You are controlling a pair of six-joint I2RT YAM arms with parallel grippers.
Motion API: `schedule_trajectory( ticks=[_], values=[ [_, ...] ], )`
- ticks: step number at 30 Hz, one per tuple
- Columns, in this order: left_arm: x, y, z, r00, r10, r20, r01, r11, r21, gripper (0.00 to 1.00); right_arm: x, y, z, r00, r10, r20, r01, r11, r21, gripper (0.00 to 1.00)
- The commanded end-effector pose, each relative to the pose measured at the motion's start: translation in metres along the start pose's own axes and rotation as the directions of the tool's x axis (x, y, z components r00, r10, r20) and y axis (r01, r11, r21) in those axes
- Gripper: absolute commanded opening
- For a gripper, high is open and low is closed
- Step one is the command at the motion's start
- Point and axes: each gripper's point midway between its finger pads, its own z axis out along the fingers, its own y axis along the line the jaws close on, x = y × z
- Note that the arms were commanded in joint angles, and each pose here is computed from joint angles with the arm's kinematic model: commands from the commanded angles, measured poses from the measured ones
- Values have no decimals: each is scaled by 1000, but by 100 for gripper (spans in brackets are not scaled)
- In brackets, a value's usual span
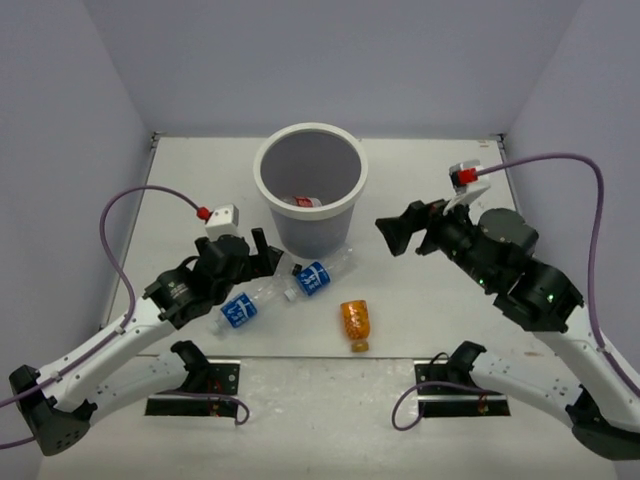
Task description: Put the plastic bottles in the bin
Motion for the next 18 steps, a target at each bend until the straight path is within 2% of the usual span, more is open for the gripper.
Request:
schedule_trajectory(
  ticks=[1, 4, 6, 11, 18],
  values=[
    [-6, 2, -3, 1000, -10, 17, 11, 1000, -4, 100, 111, 3, 22, 952, 58, -299, -79, 995, -58, 99],
    [-1, 3, -1, 1000, -9, 5, 9, 1000, -6, 100, 162, 3, 37, 904, 79, -420, -112, 992, -56, 99],
    [1, 3, 0, 1000, -6, -2, 6, 1000, -7, 100, 180, 6, 43, 887, 77, -455, -113, 992, -52, 99],
    [7, 5, 3, 1000, 5, -19, -5, 1000, -17, 100, 256, 15, 56, 786, 2, -618, -43, 998, -50, 99],
    [13, 6, 4, 999, 14, -38, -15, 1000, -16, 100, 323, -19, 61, 669, 29, -743, 149, 974, 173, 99]
  ],
)
